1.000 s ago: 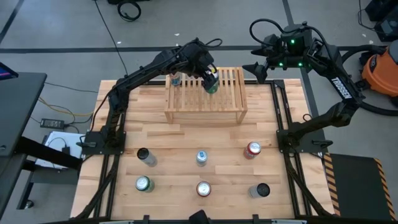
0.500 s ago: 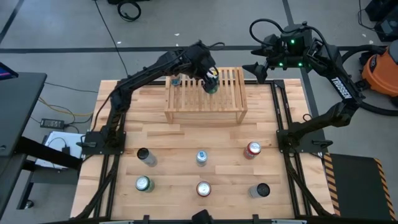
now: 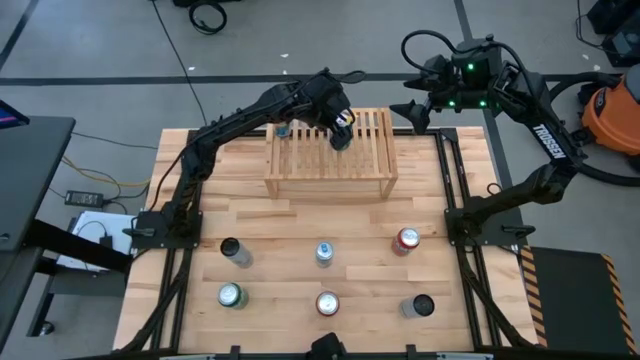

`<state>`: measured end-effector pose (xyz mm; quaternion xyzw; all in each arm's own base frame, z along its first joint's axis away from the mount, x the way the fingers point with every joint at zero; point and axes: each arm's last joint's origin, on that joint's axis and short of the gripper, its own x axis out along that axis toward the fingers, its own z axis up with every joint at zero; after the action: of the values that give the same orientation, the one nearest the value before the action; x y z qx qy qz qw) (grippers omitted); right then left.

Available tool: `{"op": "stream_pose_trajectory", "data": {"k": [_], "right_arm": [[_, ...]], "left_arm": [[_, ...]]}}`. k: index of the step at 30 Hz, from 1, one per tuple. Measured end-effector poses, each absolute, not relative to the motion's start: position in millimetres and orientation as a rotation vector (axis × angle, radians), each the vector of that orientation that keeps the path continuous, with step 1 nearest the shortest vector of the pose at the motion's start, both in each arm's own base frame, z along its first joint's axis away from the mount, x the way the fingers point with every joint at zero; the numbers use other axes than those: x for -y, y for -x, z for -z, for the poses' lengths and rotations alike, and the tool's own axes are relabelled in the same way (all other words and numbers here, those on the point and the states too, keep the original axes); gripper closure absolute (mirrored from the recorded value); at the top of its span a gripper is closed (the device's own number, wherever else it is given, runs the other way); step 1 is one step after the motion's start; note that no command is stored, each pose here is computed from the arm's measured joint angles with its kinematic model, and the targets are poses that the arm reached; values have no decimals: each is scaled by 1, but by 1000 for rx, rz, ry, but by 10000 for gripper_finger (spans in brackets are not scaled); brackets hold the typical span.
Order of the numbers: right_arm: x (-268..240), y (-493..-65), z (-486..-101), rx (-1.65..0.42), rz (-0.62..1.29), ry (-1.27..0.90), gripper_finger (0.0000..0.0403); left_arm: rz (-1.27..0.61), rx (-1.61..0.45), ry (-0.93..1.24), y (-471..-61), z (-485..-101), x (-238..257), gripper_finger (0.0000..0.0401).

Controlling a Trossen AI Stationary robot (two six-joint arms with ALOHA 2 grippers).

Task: Place canned beverage on shelf
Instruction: Align the green soda can with the blue soda can on the shelf

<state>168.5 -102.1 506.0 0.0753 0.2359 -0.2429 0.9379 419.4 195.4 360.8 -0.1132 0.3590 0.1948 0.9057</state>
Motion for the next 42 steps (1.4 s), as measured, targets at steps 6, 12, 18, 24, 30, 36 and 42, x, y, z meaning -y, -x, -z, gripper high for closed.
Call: {"op": "stream_pose_trajectory", "data": {"k": [6,12,18,24,30,36,42], "right_arm": [[102,-168,-506,-482,496,-154,15],[102,-168,-506,-482,496,-154,15],[102,-168,-506,-482,496,-154,15],[102,-168,-506,-482,496,-154,15],[102,-168,-506,-482,496,-154,15],[102,-168,-506,-482,496,-154,15],[102,-169,-507,-472,495,-146,15]], "left_arm": [[-434,-757,283,-415,-359,-200,45],[-428,-763,239,-417,-359,-197,97],[-433,-776,181,-418,-360,-193,86],[-430,-793,173,-419,-359,-189,59],[-421,-790,172,-420,-359,-187,86],[-427,-793,190,-420,-358,-186,88],[-438,-813,210,-412,-364,-186,88]]}}
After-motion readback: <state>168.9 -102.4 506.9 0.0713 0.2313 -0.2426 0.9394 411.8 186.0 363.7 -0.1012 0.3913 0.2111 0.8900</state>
